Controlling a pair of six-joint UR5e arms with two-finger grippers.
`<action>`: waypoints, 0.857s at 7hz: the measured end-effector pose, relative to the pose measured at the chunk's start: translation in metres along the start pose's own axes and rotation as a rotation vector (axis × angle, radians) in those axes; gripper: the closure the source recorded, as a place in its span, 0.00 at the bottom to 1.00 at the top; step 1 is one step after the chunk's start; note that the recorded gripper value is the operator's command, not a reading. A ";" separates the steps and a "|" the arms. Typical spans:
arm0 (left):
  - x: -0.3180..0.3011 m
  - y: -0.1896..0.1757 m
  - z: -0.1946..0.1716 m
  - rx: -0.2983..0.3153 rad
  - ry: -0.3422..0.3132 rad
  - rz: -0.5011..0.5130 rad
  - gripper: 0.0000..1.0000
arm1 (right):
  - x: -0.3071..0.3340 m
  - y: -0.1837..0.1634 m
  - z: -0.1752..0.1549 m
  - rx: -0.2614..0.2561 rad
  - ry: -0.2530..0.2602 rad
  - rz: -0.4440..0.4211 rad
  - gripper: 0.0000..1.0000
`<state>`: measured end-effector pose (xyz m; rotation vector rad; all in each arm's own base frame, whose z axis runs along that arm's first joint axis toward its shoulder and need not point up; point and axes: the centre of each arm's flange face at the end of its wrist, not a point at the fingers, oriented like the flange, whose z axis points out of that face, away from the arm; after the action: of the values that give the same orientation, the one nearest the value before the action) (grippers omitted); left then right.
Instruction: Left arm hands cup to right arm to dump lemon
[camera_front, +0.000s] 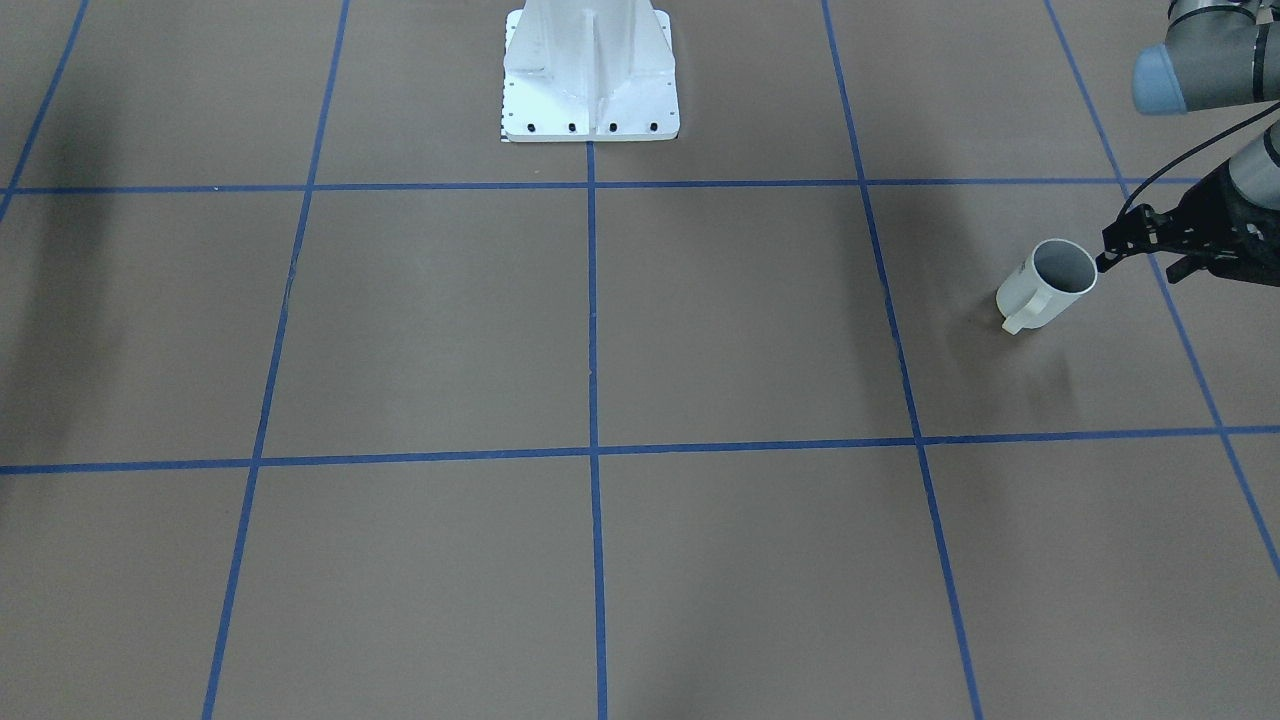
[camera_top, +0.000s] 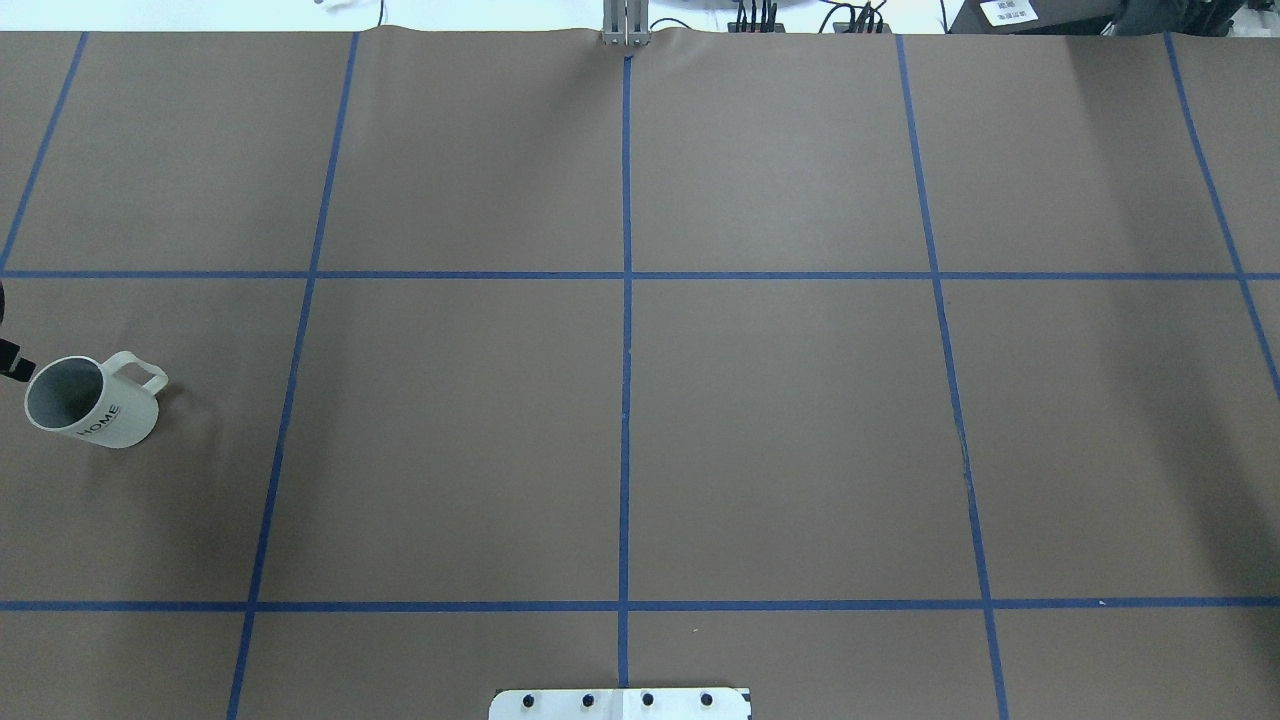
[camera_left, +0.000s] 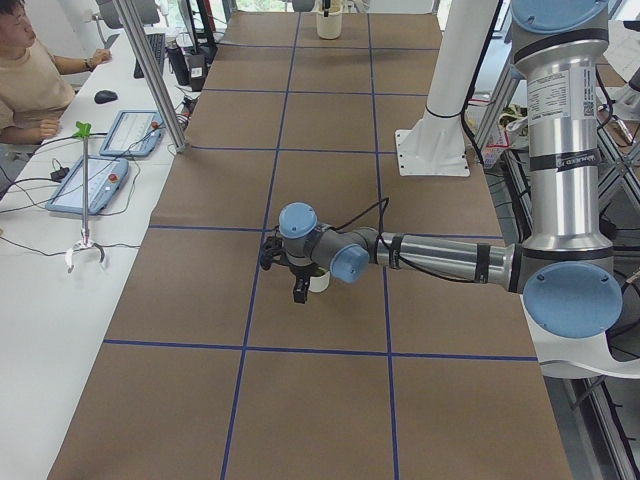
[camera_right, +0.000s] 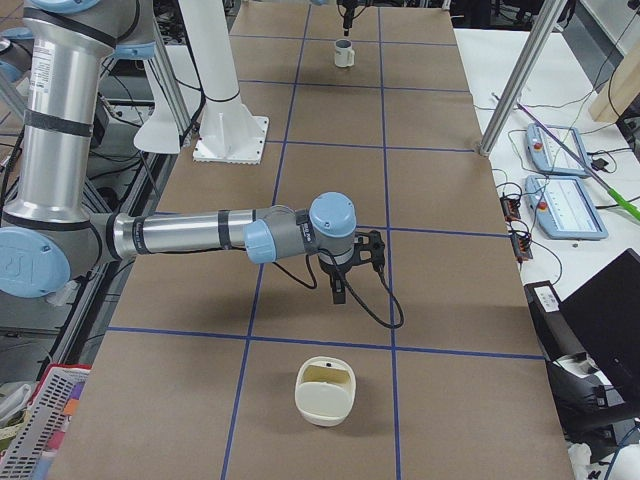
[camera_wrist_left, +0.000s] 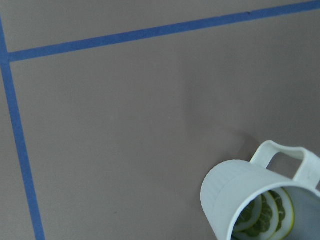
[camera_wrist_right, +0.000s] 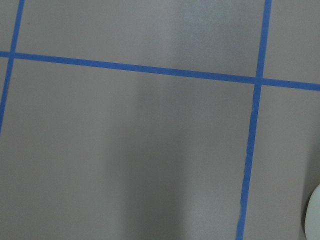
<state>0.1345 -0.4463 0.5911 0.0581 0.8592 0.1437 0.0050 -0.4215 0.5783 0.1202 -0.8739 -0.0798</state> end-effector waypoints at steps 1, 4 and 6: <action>0.011 -0.002 0.008 -0.015 0.004 -0.006 0.03 | 0.000 0.000 0.000 -0.001 0.000 0.001 0.00; 0.025 0.002 0.024 -0.049 0.007 -0.006 0.61 | 0.002 0.001 0.001 -0.004 0.000 0.003 0.00; 0.027 0.003 0.030 -0.062 0.005 -0.006 1.00 | 0.003 0.001 0.002 -0.006 0.000 0.006 0.00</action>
<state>0.1743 -0.4387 0.5903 -0.0028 0.8595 0.1653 0.0050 -0.4209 0.5819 0.1122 -0.8744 -0.0767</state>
